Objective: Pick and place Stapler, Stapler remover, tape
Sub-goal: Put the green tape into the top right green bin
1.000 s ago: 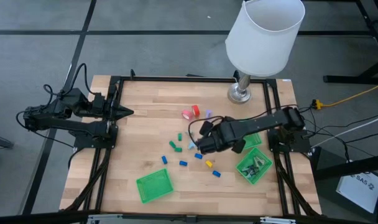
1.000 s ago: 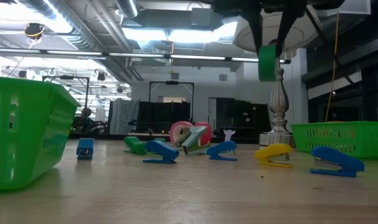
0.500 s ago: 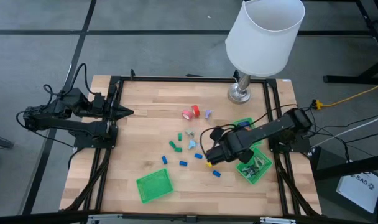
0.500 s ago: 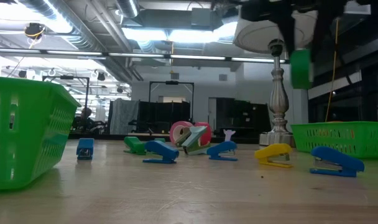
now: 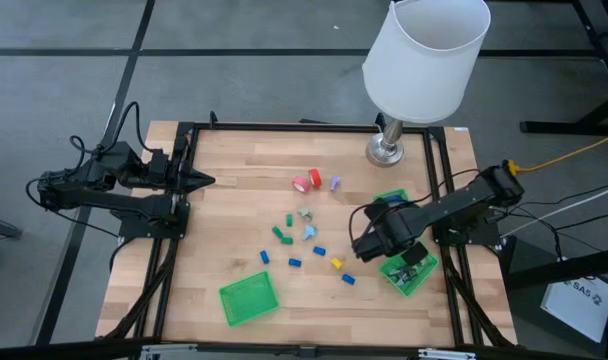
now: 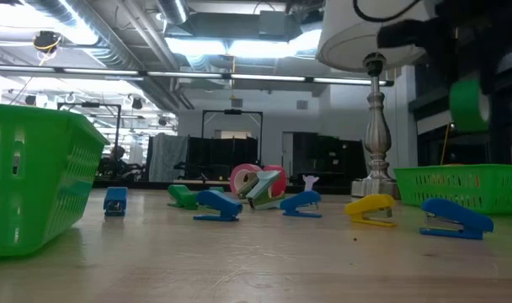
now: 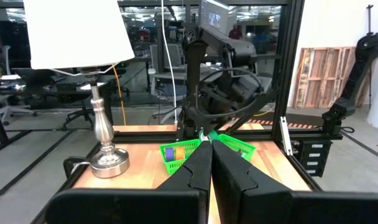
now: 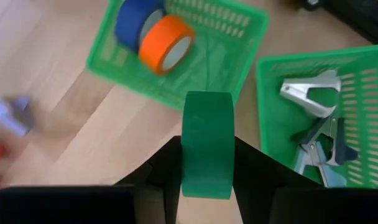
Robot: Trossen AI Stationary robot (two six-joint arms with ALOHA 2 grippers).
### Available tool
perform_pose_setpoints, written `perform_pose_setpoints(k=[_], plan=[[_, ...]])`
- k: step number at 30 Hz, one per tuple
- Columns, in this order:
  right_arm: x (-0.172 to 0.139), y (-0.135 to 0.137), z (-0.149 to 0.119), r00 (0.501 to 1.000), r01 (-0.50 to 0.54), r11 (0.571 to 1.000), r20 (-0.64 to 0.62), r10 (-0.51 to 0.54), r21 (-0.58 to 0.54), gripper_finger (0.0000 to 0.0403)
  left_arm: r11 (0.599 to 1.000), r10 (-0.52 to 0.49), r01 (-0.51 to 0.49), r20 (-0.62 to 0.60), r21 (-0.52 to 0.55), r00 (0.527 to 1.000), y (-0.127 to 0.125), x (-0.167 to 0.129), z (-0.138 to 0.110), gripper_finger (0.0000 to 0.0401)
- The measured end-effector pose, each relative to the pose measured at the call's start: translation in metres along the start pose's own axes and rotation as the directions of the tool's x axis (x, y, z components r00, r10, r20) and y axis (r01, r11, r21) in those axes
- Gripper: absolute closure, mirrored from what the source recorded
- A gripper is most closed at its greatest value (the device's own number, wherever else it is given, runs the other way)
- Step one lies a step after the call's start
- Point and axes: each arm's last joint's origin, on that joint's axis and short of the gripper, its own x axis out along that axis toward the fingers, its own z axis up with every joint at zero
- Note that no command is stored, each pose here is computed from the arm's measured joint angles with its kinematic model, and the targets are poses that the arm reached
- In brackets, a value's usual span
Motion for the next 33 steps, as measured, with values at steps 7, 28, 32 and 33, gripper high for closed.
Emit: perform_pose_setpoints(k=[7, 28, 32, 33], plan=[[0.02, -0.005, 0.007, 0.997, 0.007, 0.988, 0.075, -0.018, 0.152, 0.0285, 1.0, 0.0, 0.0, 0.0, 0.0, 1.0, 0.0, 0.0, 0.0, 0.0395], [0.077, 0.024, 0.021, 0.983, 0.058, 0.93, 0.139, -0.116, 0.363, 0.0264, 1.0, 0.0, 0.0, 0.0, 0.0, 1.0, 0.0, 0.0, 0.0, 0.0395], [0.082, 0.029, 0.022, 0.982, 0.097, 0.913, 0.113, -0.153, 0.395, 0.0249, 1.0, 0.0, 0.0, 0.0, 0.0, 1.0, 0.0, 0.0, 0.0, 0.0395], [0.083, 0.03, 0.023, 0.981, 0.101, 0.911, 0.111, -0.157, 0.399, 0.0246, 1.0, 0.0, 0.0, 0.0, 0.0, 1.0, 0.0, 0.0, 0.0, 0.0395]])
